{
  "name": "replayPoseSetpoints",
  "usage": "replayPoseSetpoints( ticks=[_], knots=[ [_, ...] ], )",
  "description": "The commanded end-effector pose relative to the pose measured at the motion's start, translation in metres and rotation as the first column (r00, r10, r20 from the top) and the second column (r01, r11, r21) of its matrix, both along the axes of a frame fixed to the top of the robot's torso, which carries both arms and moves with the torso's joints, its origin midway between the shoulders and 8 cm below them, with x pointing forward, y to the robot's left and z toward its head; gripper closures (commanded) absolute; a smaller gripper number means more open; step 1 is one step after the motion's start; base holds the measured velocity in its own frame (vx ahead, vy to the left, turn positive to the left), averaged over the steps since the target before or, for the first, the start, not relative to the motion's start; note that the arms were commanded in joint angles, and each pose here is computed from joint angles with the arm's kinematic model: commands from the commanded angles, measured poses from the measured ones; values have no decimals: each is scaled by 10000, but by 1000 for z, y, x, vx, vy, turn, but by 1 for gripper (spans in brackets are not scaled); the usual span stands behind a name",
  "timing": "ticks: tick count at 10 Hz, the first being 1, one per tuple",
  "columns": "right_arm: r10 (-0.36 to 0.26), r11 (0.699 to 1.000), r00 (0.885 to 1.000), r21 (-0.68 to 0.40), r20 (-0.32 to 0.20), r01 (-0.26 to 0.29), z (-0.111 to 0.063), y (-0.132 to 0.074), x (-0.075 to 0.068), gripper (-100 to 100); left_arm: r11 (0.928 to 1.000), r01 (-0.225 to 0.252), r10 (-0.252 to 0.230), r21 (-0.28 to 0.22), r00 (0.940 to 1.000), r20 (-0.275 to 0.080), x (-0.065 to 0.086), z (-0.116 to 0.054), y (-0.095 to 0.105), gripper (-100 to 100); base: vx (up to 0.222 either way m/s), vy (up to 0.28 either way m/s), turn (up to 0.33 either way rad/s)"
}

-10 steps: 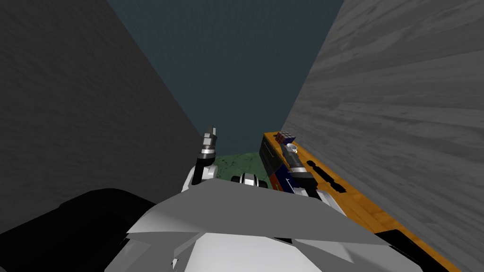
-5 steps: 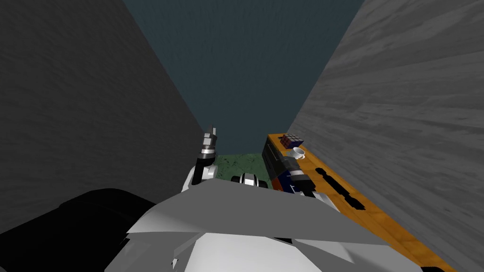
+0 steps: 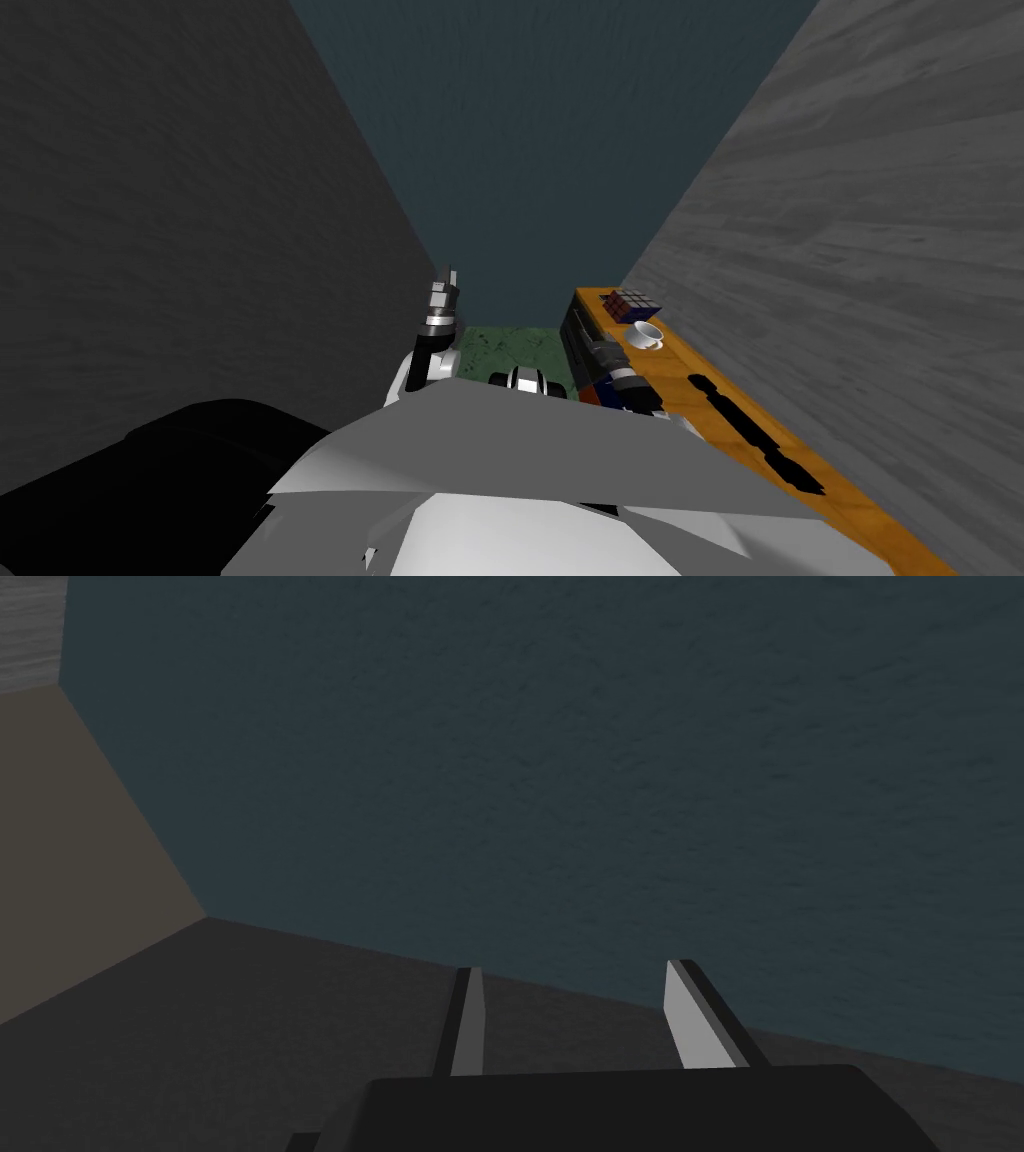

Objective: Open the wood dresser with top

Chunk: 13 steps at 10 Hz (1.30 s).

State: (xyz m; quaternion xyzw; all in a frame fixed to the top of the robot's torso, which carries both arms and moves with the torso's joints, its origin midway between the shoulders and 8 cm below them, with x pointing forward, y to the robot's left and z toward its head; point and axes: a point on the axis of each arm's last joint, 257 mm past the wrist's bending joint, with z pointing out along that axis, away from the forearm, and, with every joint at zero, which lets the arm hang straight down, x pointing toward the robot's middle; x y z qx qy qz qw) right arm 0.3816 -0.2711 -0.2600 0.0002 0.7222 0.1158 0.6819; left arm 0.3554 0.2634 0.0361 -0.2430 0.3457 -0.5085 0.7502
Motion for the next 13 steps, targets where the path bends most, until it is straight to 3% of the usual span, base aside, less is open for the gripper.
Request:
replayPoseSetpoints(
  ticks=[1,2,3,5,6,8,9,10,11,13],
  knots=[
    [-29,9917,9977,-1285,-679,-59,-32,-8,-9,-100,10000,0,0,0,10000,0,0,0,0,0,38,-16,73],
    [-84,9797,9936,-1998,-1127,-144,-53,-15,-17,-100,10000,-1,1,0,10000,-1,0,0,0,0,37,-14,132],
    [-61,9775,9935,-2104,-1132,-180,-54,-15,-17,-100,10000,0,0,0,10000,0,0,0,0,0,28,-13,92],
    [-173,9345,9808,-3521,-1943,-532,-92,-30,-33,-100,10000,0,0,0,10000,0,0,0,0,0,32,-12,234],
    [-168,9276,9789,-3685,-2036,-607,-97,-31,-35,-100,10000,0,0,0,10000,0,0,0,0,0,34,-20,90],
    [-366,8601,9563,-4963,-2902,-1178,-136,-52,-57,-100,10000,-1,1,0,10000,-1,0,0,0,0,44,-23,206],
    [-331,8504,9562,-5108,-2910,-1260,-137,-52,-57,-100,10000,0,0,0,10000,0,0,0,0,0,37,-21,97],
    [-448,8076,9422,-5672,-3321,-1615,-155,-64,-69,-100,10000,-2,2,1,10000,-1,0,0,0,0,32,-14,142],
    [-433,8027,9422,-5730,-3324,-1652,-155,-63,-69,-100,10000,-1,1,0,10000,-1,0,0,0,0,22,-11,81],
    [-691,7018,9102,-6683,-4084,-2466,-188,-89,-95,-100,10000,-1,1,0,10000,0,0,0,0,0,31,-14,211]
  ],
)
